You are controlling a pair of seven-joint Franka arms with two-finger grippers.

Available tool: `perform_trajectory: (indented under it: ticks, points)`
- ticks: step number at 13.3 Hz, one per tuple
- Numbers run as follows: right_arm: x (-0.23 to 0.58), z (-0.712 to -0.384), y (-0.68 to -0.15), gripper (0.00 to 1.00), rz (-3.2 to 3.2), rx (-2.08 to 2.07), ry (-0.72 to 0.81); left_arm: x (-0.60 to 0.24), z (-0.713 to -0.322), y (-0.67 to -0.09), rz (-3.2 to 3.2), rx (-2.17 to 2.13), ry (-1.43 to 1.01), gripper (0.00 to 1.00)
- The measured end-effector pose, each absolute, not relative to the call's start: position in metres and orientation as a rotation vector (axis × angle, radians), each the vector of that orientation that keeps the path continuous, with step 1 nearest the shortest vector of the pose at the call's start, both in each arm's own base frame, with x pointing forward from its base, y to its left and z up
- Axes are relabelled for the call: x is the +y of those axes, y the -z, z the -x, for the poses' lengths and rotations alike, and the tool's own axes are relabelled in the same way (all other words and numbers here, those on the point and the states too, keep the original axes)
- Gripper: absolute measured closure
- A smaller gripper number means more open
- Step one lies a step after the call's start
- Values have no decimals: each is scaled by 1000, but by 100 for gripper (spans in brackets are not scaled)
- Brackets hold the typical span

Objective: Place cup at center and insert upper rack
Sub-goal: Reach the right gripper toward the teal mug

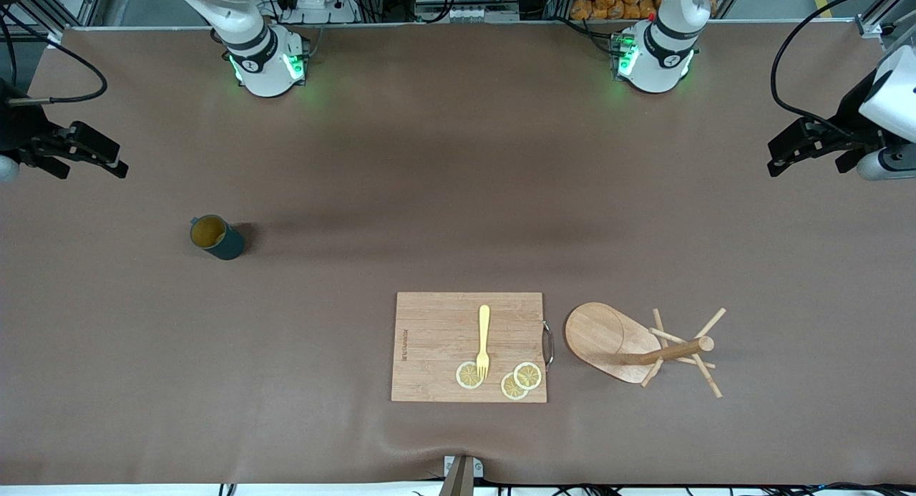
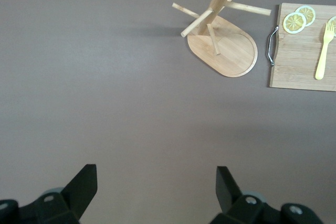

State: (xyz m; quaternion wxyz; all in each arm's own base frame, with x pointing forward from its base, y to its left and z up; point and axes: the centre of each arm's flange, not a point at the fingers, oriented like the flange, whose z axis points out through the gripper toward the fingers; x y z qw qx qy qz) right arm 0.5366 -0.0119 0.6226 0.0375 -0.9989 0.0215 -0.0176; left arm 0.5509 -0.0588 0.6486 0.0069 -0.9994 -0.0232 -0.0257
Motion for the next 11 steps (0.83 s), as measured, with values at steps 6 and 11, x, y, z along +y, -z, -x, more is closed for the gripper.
perform_trajectory:
  ticks: [6, 11]
  points:
    - [-15, -538, -627, 0, 3083, 69, 95, -60, -551, -649, 3127, -70, 81, 0]
    - [-17, -539, -619, 0, 3086, 74, 80, -61, -550, -649, 3127, -66, 77, 0]
